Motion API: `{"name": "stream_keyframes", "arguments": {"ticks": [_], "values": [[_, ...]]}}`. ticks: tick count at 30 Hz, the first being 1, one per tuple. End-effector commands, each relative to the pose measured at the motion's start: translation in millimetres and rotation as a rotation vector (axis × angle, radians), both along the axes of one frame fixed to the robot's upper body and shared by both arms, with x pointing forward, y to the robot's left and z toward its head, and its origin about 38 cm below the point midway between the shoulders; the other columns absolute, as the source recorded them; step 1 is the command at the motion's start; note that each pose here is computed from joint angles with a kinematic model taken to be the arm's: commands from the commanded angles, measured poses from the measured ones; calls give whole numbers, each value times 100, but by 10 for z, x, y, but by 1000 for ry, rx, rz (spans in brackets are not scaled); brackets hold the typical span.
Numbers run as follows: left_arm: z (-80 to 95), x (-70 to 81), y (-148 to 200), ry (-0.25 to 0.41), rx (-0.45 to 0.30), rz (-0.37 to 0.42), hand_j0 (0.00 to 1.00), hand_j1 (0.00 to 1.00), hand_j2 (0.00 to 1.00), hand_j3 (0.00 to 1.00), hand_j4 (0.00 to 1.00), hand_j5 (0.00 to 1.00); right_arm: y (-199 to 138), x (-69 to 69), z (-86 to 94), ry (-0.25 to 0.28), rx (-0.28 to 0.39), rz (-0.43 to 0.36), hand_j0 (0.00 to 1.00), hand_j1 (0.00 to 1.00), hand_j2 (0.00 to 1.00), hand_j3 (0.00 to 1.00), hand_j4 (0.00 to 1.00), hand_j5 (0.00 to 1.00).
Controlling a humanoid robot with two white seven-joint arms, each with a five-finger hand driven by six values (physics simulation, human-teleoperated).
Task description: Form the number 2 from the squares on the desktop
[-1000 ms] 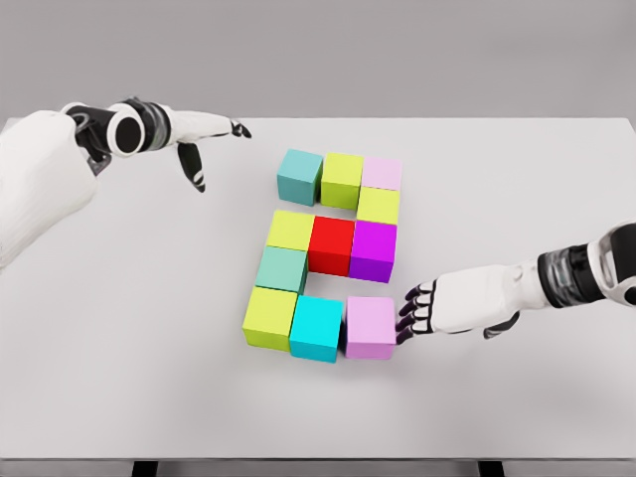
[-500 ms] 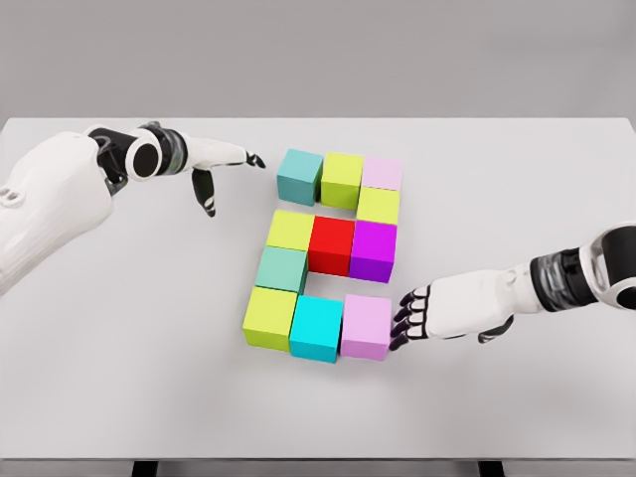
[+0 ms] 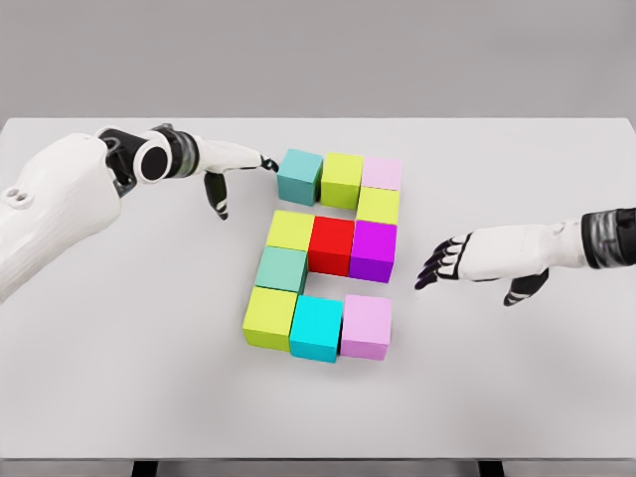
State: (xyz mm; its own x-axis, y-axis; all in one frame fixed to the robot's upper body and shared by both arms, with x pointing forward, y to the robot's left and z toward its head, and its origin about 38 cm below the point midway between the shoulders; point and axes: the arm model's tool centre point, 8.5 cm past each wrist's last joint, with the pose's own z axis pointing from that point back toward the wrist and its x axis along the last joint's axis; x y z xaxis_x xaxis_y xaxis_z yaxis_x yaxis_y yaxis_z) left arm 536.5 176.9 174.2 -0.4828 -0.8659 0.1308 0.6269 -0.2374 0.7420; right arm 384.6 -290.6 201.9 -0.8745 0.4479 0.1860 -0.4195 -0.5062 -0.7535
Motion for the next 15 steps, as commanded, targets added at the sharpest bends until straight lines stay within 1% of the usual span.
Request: {"name": "stream_keyframes", "arguments": {"ticks": [1,4,9,12,15], "values": [[14,-12,-36,-3,-6,-14,100,100,100,100,100,100,-21,13,-20,27,24,-21,100,100,100,100,100,100],[12,-21,-49,-3,-7,-18,100,100,100,100,100,100,16,-1,-87,39,17,-10,100,100,100,100,100,100],[10,-29,-62,-2,-10,-22,100,100,100,100,100,100,141,-18,-174,43,3,27,100,100,100,100,100,100],[1,-54,-94,-1,-14,-33,100,100,100,100,100,100,141,-20,-180,44,1,27,100,100,100,100,100,100],[3,-55,-99,-1,-14,-34,100,100,100,100,100,100,216,-25,-211,51,7,44,100,100,100,100,100,100]]}}
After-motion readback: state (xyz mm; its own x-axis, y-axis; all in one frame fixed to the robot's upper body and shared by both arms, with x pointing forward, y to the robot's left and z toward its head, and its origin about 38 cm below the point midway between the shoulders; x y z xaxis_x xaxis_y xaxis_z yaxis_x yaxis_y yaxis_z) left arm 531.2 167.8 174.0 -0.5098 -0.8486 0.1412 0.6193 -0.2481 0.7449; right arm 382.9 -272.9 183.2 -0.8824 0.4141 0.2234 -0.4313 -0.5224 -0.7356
